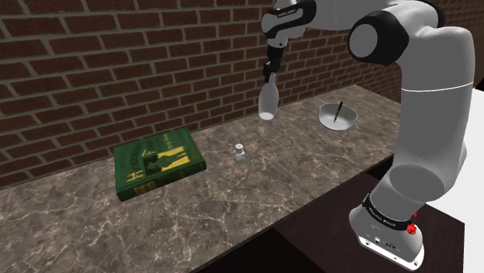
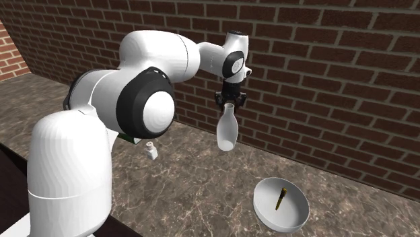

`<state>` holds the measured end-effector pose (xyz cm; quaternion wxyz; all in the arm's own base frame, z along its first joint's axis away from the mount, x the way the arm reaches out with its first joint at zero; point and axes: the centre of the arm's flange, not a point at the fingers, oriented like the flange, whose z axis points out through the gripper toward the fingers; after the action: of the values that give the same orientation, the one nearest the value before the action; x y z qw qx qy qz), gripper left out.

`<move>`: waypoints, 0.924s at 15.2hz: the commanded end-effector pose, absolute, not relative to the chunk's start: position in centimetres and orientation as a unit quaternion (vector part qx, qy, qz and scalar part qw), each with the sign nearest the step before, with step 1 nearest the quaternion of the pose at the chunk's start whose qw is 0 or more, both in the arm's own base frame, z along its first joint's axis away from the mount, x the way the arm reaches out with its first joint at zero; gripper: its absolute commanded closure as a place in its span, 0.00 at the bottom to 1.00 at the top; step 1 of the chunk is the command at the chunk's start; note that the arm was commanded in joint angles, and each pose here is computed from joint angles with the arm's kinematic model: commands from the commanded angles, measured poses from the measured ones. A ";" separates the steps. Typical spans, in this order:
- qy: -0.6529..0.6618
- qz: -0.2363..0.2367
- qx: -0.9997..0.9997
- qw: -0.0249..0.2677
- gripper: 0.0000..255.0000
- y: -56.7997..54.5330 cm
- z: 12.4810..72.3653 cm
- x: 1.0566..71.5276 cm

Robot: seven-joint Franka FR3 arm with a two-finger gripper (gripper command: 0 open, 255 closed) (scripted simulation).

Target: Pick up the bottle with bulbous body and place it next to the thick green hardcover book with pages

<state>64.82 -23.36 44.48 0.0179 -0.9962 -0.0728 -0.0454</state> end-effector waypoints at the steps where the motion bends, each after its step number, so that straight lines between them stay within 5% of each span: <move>1: -0.073 -0.045 -0.996 0.018 1.00 -23.4 45.4 64.9; 14: -0.073 -0.045 -0.996 0.018 1.00 -23.4 52.3 64.9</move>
<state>64.87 -23.41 51.63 0.0178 -0.9962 -0.0726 -0.0455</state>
